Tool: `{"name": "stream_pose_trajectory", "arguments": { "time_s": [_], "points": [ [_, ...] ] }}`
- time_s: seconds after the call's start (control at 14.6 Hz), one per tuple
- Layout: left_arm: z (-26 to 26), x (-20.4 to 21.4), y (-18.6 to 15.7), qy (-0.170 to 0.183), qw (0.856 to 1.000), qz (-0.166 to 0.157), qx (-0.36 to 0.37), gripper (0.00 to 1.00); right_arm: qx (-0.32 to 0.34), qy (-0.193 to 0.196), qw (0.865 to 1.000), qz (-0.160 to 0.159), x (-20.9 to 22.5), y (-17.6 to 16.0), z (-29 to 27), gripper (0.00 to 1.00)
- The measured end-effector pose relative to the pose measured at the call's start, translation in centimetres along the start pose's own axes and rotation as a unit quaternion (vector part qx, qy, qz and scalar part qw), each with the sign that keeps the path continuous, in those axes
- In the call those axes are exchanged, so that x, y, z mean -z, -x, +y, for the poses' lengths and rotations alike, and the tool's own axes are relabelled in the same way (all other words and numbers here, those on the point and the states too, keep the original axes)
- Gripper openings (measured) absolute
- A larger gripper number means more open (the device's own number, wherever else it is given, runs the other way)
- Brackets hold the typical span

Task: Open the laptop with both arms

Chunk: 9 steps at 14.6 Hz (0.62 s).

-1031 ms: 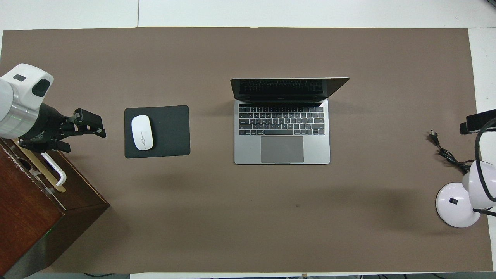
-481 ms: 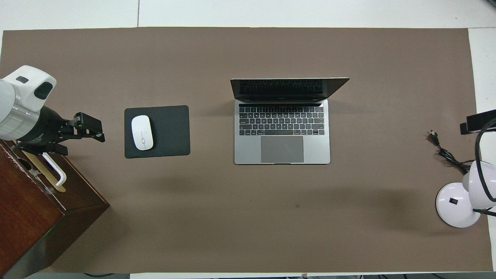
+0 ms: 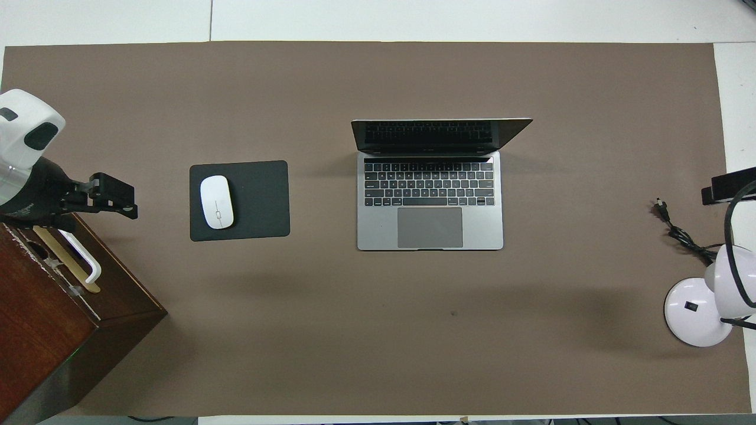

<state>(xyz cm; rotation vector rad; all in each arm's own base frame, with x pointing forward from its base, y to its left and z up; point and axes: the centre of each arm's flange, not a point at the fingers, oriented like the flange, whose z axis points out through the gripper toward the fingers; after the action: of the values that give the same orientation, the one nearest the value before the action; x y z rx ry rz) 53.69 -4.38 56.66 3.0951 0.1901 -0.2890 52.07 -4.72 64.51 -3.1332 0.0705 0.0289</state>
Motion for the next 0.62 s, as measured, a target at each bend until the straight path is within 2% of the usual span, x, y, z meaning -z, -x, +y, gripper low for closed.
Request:
{"name": "stream_pose_trajectory", "arguments": {
  "time_s": [0.62],
  "points": [
    [-0.23, 1.08, -0.13, -0.001, 1.000, 0.014, -0.006, 1.00, -0.002, 0.000, 1.000, 0.001, 0.06, 0.03, -0.06, 1.00]
  ]
}}
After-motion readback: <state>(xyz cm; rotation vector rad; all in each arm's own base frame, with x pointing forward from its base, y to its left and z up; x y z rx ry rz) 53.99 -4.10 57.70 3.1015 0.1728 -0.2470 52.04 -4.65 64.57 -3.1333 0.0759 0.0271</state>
